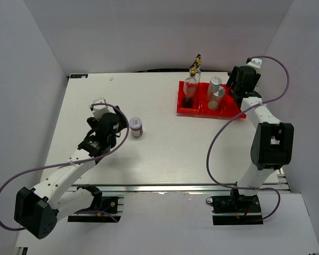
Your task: Organize the condiment bottles
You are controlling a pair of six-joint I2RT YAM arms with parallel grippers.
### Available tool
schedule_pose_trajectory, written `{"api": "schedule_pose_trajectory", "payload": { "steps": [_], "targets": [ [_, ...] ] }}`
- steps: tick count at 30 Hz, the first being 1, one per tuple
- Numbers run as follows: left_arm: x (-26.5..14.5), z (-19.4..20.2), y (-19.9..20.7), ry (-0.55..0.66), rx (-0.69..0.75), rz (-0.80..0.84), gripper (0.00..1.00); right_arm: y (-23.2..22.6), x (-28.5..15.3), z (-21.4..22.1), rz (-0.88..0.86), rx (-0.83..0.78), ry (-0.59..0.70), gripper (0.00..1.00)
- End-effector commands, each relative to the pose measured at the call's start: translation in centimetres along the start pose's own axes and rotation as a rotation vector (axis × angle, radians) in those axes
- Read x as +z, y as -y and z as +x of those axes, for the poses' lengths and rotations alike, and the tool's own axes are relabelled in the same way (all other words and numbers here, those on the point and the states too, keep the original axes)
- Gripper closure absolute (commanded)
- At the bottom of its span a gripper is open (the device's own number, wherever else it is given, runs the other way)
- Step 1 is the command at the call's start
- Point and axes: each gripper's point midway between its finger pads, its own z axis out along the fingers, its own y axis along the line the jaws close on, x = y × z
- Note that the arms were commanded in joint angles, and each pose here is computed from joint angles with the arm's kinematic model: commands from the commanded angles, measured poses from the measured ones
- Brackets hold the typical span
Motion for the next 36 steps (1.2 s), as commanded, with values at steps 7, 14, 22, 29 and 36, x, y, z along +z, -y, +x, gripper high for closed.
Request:
{"api": "schedule_pose_trajectory", "payload": {
  "steps": [7, 14, 22, 29, 36],
  "targets": [
    [0.1, -1.5, -0.2, 0.031, 0.004, -0.04, 0.02, -1.7, 4.0, -5.8, -0.037, 0.107, 0.162, 0.88],
    [0.5, -1.4, 0.1, 0.031, 0.01, -0.036, 0.02, -1.9, 6.1, -2.9, -0.028, 0.098, 0.117, 0.86],
    [0.9, -0.9, 0.6, 0.005, 0.021, -0.023, 0.02, -1.8, 7.9, 0.6, -0.008, 0.092, 0.053, 0.38],
    [0.8, -0.7, 1.1, -0.004, 0.011, 0.002, 0.02, -0.2, 8.0, 1.0, 0.017, 0.094, 0.014, 0.11],
    [1.0, 0.3, 2.2, -0.05, 0.016, 0.058, 0.02, 0.0, 4.6, -4.0, -0.008, 0.084, 0.058, 0.11]
  ]
}}
